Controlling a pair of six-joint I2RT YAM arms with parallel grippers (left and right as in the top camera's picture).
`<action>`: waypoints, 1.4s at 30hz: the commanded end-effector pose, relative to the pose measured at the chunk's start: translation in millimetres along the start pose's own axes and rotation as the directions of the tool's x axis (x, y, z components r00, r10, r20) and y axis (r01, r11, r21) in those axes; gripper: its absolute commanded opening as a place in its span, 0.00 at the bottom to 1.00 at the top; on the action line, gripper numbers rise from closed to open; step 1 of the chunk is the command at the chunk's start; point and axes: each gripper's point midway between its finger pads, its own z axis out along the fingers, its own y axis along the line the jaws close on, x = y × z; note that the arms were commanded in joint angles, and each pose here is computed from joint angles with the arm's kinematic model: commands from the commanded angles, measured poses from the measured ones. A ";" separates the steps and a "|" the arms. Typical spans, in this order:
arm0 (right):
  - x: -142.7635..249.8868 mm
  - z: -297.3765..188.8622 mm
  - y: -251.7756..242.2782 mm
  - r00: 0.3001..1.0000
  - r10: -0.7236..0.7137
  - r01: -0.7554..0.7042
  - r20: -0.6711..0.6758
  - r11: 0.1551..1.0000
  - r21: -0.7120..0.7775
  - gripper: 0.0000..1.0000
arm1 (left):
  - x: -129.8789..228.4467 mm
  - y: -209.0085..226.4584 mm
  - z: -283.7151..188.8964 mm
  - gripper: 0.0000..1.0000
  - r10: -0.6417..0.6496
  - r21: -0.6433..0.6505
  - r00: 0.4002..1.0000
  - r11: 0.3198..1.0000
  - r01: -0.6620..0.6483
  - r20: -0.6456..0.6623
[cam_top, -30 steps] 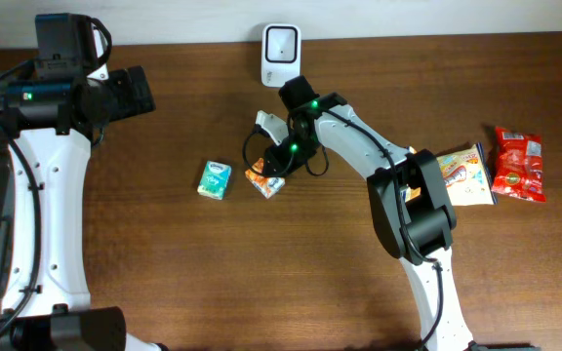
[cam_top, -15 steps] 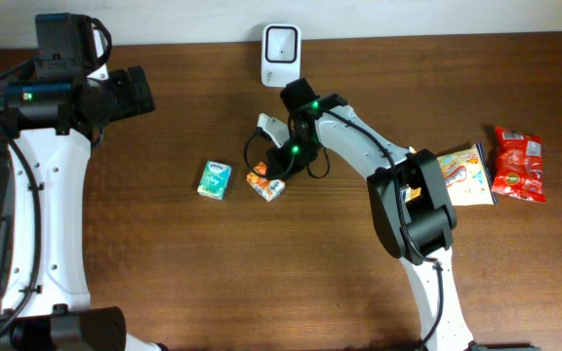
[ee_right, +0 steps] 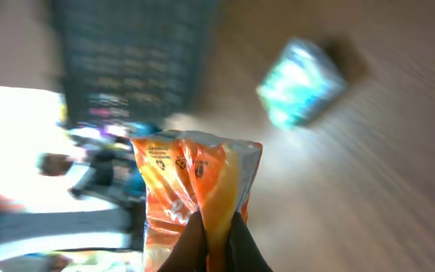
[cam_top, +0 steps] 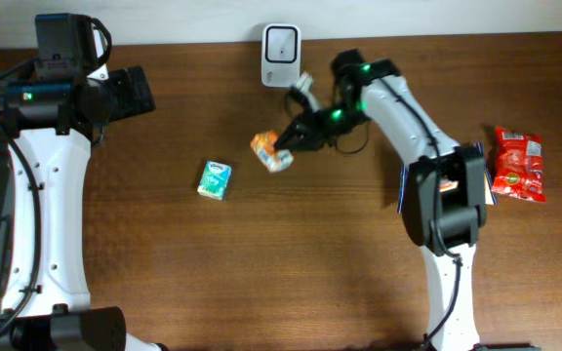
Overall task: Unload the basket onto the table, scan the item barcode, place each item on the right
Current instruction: 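Carry the orange box up to the white scanner, then hold the orange box in front of the scanner window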
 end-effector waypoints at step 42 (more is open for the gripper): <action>-209.1 -127.7 91.7 0.610 -0.763 -0.062 -0.215 -0.317 0.947 0.04 | 1.1 0.5 1.9 0.99 0.005 -0.002 1.000 1.000 -0.005 -0.005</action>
